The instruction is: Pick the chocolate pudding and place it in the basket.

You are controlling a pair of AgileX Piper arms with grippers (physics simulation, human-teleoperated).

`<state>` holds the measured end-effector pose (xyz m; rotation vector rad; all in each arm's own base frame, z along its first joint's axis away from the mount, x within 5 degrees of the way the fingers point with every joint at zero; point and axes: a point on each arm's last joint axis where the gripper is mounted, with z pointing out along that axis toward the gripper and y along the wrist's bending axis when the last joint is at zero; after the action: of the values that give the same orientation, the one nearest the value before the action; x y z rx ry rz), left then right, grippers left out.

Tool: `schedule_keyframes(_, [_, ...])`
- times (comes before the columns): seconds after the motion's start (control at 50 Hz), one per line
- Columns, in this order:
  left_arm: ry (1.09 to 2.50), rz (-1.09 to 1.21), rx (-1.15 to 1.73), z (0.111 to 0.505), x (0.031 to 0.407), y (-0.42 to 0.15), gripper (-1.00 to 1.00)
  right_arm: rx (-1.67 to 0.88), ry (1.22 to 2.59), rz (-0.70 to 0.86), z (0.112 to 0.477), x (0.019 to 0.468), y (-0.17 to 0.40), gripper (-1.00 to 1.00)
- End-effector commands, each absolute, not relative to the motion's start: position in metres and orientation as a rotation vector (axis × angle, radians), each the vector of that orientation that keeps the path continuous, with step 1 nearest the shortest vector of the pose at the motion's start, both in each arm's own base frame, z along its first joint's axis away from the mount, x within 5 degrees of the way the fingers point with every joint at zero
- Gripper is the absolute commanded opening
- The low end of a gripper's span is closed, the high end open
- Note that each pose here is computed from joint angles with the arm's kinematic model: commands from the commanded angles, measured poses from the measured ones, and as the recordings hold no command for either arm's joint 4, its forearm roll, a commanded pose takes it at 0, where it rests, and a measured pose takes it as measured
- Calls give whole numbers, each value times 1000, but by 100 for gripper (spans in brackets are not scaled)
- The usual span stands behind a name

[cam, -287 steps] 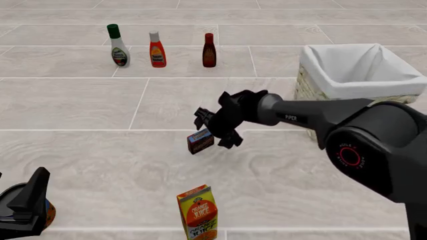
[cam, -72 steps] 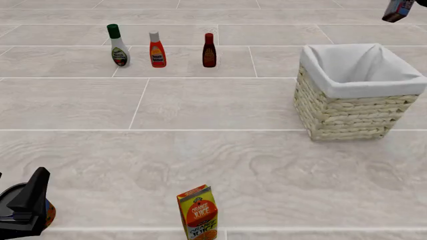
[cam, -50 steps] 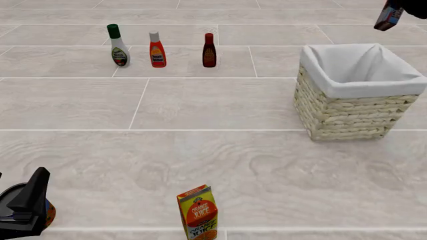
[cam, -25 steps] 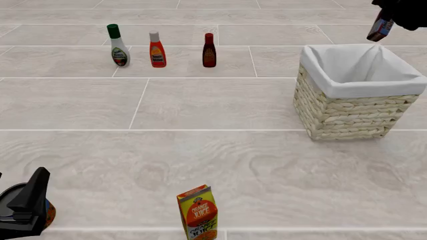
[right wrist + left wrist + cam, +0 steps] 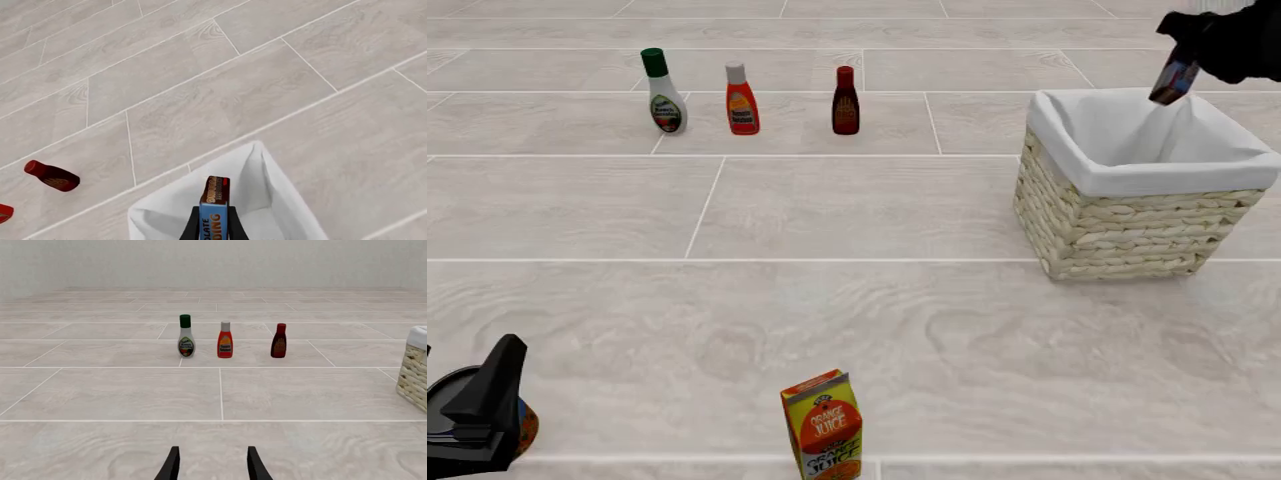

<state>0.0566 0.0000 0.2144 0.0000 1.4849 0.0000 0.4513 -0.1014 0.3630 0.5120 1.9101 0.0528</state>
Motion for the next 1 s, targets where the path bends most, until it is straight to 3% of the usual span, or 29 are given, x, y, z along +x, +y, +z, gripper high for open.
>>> schedule_keyframes(0.02, [1485, 0, 0, 214, 57, 0, 100, 537, 1922, 67, 354, 457, -103, -100])
schedule_keyframes(1.0, [1485, 0, 0, 214, 57, 0, 100, 572, 1993, 66, 306, 471, -108, -100])
